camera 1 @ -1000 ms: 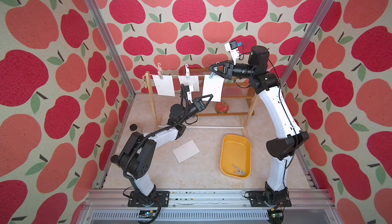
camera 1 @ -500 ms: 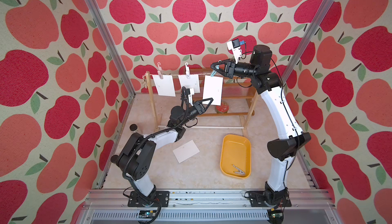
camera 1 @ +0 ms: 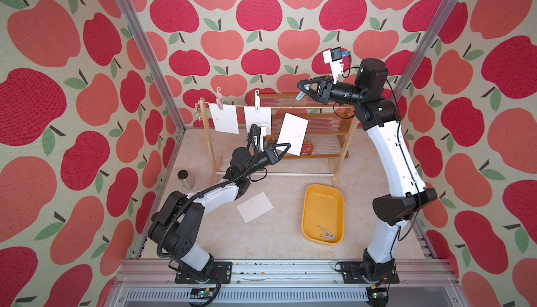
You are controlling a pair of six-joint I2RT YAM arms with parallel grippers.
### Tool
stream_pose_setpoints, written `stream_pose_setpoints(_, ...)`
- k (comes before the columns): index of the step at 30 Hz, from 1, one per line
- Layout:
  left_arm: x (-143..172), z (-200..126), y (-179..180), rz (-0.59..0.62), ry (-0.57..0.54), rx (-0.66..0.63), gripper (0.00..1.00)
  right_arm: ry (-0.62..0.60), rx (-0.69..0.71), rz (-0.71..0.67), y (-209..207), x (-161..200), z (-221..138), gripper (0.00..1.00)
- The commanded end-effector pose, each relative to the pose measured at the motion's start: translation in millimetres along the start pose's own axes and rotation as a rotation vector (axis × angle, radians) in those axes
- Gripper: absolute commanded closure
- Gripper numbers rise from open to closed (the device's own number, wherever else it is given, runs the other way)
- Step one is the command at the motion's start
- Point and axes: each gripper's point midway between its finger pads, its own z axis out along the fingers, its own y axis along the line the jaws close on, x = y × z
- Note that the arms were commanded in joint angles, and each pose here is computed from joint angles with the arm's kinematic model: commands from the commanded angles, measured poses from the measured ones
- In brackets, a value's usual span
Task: Remove the postcards from the strings
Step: Place the postcard on the postcard.
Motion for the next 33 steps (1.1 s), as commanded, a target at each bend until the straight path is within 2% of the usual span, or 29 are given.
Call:
stream_pose_setpoints(1, 19.0, -8.4, 3.3, 0.048, 0.086, -0.042, 1.0, -0.048, 0.005, -0.058, 16.4, -17.6, -13.6, 0.69)
stream_pose_setpoints(11, 56.3, -42.9, 25.5, 0.061, 0.225, -0.194, 1.0, -0.066, -0.001, -0.072, 38.7, -15.7, -31.5, 0.69)
stream_pose_setpoints(19, 78.5, -88.8, 48.8, 0.014, 0.317, -0.323, 1.0, -0.048, -0.013, -0.04, 55.6, 7.6, -45.9, 0.69)
stream_pose_setpoints(33, 128.7, -142.1, 97.8, -0.188, 0.452, -0.498, 1.0, 0.025, -0.007, 0.02, 80.5, 69.6, -61.5, 0.69)
